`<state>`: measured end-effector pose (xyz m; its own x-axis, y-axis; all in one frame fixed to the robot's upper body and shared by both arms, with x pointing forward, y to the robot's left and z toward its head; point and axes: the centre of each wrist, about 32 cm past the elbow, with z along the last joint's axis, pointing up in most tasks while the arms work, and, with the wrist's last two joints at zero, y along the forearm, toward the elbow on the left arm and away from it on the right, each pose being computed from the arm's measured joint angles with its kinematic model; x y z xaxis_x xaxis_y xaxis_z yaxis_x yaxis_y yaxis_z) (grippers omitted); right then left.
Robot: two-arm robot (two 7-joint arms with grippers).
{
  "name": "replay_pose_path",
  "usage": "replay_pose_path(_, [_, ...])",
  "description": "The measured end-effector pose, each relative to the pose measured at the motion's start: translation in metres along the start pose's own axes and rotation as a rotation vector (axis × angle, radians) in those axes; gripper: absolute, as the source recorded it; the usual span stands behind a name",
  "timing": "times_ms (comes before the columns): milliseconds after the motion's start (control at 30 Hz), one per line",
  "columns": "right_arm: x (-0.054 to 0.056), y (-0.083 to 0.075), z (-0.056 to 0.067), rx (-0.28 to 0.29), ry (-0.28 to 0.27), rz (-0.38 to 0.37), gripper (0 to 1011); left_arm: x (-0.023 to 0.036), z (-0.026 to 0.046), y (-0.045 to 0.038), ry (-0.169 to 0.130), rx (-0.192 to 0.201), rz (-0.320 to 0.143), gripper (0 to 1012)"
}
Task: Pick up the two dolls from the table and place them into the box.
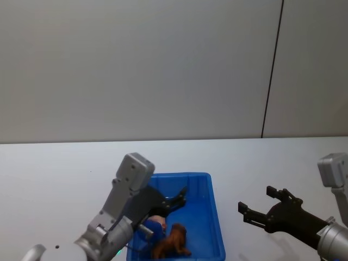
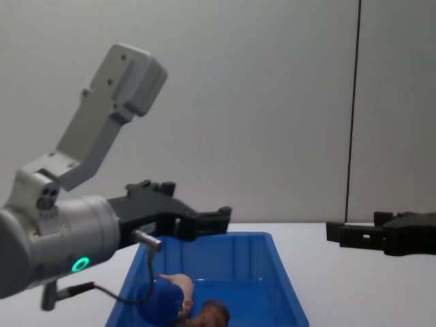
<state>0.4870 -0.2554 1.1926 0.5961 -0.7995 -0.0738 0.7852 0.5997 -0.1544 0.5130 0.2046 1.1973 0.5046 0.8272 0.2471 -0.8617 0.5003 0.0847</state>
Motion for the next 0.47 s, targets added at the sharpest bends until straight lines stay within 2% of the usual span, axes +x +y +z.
replay_pose_path(133, [0.0,0.0,0.0,0.0,0.0,0.0,1001,-0.002,0.0023,-0.0071,-0.003,-0.035,-0.034,1001])
replay_pose_path(467, [0.0,0.0,0.0,0.0,0.0,0.0,1001,-0.0042,0.0054,-0.0152,-0.006,-0.076,-0.073,1001])
